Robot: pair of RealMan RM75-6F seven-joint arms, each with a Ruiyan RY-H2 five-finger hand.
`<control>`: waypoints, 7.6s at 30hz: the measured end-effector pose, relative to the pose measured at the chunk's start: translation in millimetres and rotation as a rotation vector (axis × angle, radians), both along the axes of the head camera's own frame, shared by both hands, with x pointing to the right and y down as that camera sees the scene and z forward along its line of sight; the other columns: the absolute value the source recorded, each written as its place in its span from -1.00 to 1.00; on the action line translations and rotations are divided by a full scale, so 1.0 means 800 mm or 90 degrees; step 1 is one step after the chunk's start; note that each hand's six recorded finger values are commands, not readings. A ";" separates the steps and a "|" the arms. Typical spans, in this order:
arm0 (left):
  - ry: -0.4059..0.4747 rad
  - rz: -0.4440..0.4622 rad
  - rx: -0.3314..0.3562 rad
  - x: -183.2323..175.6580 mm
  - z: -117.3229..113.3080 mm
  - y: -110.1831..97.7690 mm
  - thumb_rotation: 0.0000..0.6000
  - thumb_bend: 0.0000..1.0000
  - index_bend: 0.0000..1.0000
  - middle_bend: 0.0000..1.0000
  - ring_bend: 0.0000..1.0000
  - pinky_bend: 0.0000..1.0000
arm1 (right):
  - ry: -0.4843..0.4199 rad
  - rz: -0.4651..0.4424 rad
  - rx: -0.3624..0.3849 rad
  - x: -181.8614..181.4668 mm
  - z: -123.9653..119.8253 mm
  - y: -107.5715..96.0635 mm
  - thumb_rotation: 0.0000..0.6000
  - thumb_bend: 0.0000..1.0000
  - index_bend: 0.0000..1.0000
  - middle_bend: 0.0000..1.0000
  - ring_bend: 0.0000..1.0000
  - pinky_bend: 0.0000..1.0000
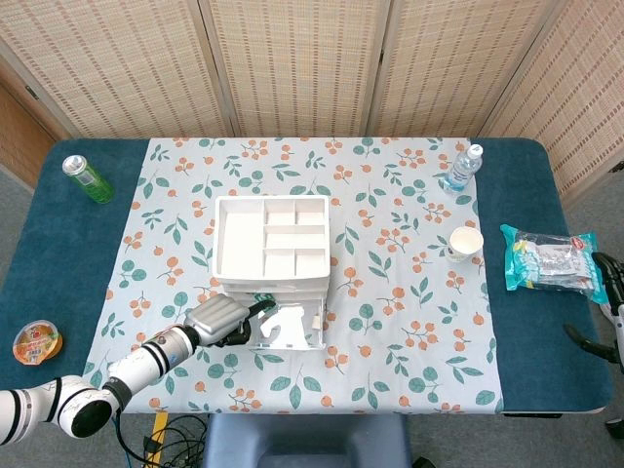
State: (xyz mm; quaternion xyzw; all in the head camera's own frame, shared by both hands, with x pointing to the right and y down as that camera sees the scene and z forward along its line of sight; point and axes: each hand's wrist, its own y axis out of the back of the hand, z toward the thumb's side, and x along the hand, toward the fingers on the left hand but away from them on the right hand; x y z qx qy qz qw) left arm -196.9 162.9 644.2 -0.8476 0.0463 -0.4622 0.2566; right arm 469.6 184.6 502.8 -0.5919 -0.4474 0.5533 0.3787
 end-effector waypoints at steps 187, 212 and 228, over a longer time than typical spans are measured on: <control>0.093 0.466 0.434 0.060 0.002 0.000 1.00 -0.69 -0.42 0.94 1.00 1.00 | -0.003 0.028 -0.017 0.018 0.012 0.005 1.00 -0.63 -1.00 -0.83 -0.52 -0.51; 0.092 0.483 0.427 0.067 0.010 0.000 1.00 -0.68 -0.20 0.93 1.00 1.00 | -0.002 0.034 -0.014 0.020 0.010 0.005 1.00 -0.63 -1.00 -0.83 -0.52 -0.51; 0.104 0.461 0.430 0.071 0.010 -0.003 1.00 -0.58 -0.07 0.93 1.00 1.00 | -0.001 0.039 -0.011 0.022 0.009 0.006 1.00 -0.63 -1.00 -0.83 -0.52 -0.51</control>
